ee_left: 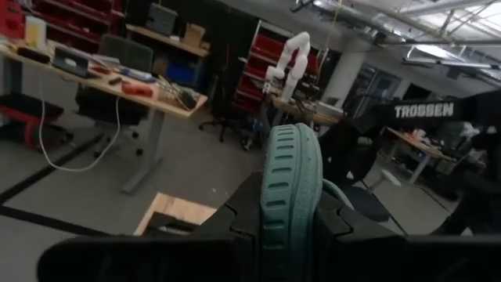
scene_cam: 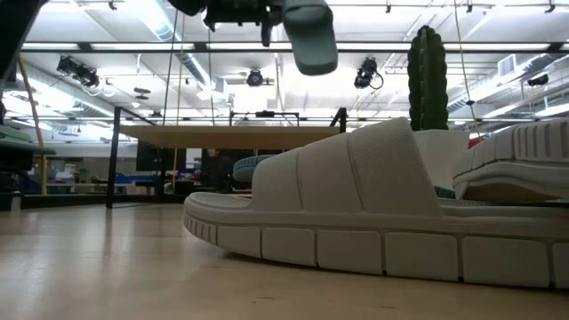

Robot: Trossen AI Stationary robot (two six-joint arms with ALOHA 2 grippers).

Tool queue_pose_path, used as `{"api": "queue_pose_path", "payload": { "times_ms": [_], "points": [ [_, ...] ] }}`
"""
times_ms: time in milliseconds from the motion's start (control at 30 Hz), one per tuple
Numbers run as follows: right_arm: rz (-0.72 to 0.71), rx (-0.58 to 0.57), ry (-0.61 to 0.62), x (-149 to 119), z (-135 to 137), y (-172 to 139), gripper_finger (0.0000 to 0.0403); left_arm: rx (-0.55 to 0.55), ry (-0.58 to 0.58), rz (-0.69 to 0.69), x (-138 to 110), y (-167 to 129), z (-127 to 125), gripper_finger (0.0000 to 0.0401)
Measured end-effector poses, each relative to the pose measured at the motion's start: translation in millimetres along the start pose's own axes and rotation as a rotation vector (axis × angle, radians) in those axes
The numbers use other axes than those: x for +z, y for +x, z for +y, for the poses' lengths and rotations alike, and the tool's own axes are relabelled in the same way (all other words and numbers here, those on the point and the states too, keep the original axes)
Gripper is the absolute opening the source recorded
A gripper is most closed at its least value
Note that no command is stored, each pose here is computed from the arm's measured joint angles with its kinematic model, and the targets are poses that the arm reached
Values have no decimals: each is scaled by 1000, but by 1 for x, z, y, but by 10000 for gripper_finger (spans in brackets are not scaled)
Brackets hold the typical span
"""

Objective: Pick and place slides into the shelf
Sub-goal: Put the left green slide on the shelf

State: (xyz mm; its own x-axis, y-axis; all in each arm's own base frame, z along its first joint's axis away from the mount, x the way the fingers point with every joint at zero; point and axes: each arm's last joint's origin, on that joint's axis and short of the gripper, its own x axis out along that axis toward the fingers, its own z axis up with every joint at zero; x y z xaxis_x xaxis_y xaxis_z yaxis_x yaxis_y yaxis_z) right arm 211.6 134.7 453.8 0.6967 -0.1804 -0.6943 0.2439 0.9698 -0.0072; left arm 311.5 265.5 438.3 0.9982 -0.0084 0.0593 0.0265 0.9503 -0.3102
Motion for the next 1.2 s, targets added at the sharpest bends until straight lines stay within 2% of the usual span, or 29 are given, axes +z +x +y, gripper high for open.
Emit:
{"api": "queue_pose_path", "payload": {
  "times_ms": [367, 633, 800, 1000, 1200],
  "points": [
    [-37, -94, -6, -1, -4, 0, 229, 58, -81, 88, -25, -3, 50, 50],
    [-234, -379, 1, 9, -20, 3, 224, 93, -87, 119, -42, -9, 85, 50],
    [-242, -481, 61, 20, -39, 13, 224, 105, -107, 133, -54, -9, 104, 50],
    [-223, -571, 97, 30, -60, 23, 223, 73, -149, 137, -61, -3, 108, 53],
    [-207, -614, 121, 34, -72, 28, 223, -3, -198, 94, -52, -4, 107, 50]
  ]
}}
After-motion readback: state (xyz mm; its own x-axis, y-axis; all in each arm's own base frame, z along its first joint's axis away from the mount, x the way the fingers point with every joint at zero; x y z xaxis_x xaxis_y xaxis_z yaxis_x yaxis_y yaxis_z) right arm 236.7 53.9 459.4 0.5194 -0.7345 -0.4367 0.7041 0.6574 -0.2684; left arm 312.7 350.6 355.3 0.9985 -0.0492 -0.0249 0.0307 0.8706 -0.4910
